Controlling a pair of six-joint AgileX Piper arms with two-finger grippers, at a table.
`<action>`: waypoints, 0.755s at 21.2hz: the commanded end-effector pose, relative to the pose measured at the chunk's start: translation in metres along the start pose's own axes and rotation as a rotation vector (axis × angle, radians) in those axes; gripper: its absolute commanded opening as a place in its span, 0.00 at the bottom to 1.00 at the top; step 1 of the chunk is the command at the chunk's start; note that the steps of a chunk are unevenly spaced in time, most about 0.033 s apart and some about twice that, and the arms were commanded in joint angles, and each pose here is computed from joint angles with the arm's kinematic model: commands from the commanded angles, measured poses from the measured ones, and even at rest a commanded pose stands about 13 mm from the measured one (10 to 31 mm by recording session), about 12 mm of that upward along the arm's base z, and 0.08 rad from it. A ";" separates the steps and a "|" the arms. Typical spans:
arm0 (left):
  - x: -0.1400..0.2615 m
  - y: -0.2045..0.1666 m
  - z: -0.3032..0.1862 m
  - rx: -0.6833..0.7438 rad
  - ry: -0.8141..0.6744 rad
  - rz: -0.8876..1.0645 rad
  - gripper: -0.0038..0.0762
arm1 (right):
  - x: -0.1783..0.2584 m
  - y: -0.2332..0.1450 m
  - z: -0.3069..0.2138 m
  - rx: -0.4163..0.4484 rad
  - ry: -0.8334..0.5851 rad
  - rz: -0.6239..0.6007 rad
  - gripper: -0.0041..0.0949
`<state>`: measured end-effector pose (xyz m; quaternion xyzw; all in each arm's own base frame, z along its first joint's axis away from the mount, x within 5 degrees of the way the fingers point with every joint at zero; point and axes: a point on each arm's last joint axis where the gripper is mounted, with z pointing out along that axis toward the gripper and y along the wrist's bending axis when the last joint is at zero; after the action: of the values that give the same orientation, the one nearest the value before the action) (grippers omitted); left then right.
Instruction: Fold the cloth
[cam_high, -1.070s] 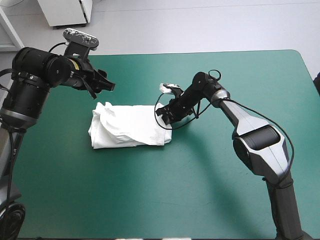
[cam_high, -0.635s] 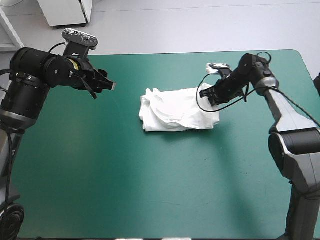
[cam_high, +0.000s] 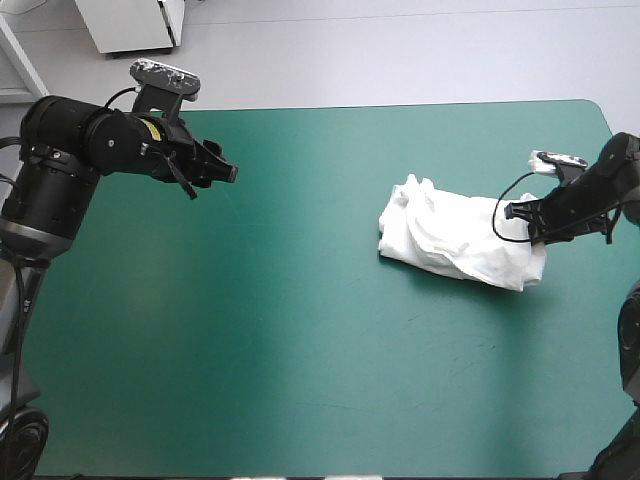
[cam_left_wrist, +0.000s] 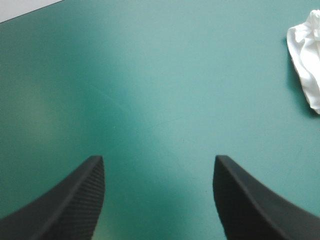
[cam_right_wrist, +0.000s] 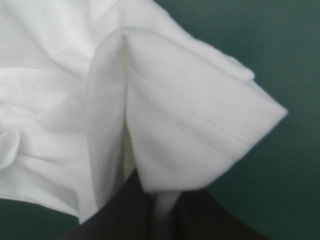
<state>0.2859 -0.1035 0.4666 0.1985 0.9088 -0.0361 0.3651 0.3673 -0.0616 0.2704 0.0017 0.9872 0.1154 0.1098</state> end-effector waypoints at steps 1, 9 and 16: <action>0.000 -0.002 -0.027 0.032 -0.052 -0.006 0.61 | 0.010 -0.020 -0.039 0.086 -0.085 0.027 0.03; 0.001 -0.003 -0.038 0.035 -0.087 0.001 0.61 | 0.033 -0.074 -0.044 0.169 -0.084 0.143 0.03; 0.002 -0.003 -0.046 0.034 -0.105 0.001 0.61 | 0.043 -0.094 -0.042 0.283 -0.073 0.219 0.11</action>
<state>0.2731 -0.1016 0.4774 0.2049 0.9005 -0.0506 0.3801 0.3271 -0.1533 0.2539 0.1140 0.9893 0.0108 0.0907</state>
